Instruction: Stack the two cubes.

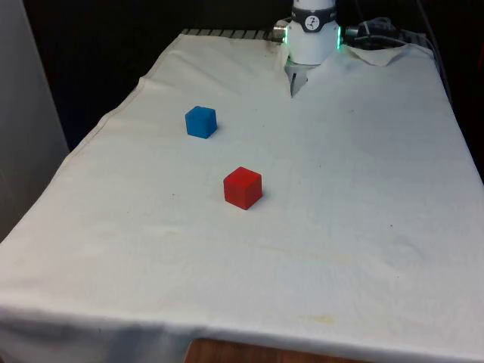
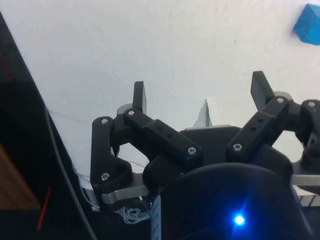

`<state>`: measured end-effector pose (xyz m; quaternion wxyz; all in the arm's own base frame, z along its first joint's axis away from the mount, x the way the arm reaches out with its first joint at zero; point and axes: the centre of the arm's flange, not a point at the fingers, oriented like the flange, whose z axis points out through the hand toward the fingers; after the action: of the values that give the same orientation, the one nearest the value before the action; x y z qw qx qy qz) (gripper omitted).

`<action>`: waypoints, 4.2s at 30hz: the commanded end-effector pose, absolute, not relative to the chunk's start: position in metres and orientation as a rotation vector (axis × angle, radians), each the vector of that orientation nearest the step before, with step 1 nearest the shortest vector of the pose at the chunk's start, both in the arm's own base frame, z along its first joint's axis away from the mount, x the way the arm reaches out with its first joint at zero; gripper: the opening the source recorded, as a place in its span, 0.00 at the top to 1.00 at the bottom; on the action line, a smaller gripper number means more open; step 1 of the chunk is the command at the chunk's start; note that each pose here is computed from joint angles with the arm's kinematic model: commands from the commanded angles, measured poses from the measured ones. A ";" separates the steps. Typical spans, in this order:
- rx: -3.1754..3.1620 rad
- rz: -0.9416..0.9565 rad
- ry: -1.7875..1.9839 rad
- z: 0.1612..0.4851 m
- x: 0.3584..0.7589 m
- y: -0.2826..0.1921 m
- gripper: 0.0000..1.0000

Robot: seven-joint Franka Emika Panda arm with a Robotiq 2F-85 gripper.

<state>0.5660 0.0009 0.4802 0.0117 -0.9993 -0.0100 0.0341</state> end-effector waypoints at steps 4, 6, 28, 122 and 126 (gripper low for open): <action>-3.120 0.098 -0.032 0.483 0.554 -0.002 0.00; -3.122 0.095 -0.032 0.484 0.547 -0.004 0.00; -3.145 0.064 -0.037 0.469 0.501 -0.029 0.00; -3.212 -0.126 0.256 0.291 0.421 -0.192 0.00; -3.215 -0.138 0.278 0.283 0.415 -0.199 0.00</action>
<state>0.4155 -0.1972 0.2836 -0.0396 -0.9947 0.0864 -0.0388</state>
